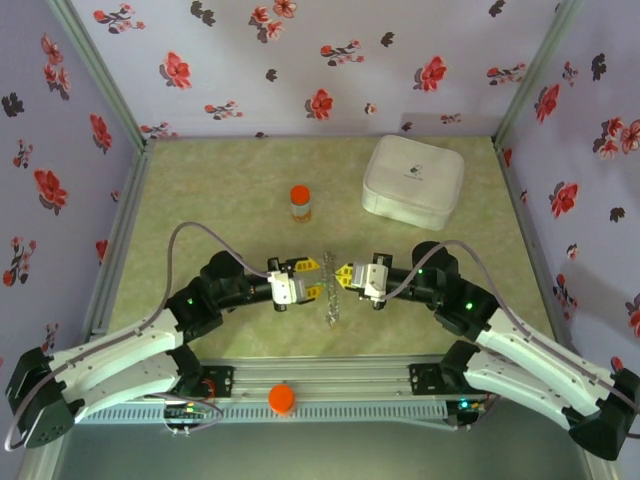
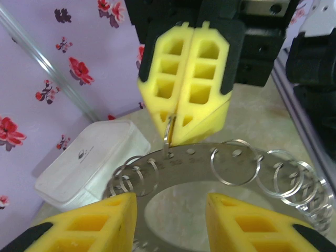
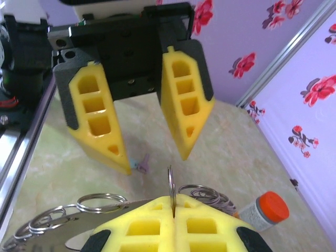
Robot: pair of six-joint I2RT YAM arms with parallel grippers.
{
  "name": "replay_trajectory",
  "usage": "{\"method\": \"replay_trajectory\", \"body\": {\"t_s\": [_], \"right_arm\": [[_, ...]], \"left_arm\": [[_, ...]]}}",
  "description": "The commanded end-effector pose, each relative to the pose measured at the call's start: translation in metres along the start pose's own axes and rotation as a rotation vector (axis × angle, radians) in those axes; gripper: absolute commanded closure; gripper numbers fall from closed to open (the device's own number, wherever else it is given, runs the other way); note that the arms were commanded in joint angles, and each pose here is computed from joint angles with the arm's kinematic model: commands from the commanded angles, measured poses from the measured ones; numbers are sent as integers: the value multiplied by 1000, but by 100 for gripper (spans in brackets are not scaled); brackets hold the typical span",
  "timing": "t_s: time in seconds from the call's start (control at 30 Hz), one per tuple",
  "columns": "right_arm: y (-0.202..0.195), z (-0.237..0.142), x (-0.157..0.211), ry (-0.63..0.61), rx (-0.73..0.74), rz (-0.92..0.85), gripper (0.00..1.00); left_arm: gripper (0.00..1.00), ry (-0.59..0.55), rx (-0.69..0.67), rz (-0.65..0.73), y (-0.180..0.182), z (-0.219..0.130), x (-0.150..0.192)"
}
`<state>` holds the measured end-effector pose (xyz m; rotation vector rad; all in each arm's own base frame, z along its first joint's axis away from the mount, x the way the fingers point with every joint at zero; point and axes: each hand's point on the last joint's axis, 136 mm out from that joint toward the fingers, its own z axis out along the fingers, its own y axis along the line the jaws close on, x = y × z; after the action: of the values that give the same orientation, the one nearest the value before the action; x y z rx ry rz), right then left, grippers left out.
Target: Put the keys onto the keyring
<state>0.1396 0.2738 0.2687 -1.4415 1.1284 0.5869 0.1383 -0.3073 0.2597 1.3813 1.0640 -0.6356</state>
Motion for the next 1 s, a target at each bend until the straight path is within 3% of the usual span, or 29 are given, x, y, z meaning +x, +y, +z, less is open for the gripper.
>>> {"method": "replay_trajectory", "body": {"t_s": [0.0,0.3,0.97], "right_arm": [[-4,-1,-30,-135,2,24,100],[8,-1,-32,-145,-73,72,100],[15,7,-37,-176,-99,95,100]], "left_arm": [[60,-69,29,-57,-2,-4,-17],[64,-177,38,-123,1,-6,-39],[80,-182,89,-155,-5,-3,-40]]}}
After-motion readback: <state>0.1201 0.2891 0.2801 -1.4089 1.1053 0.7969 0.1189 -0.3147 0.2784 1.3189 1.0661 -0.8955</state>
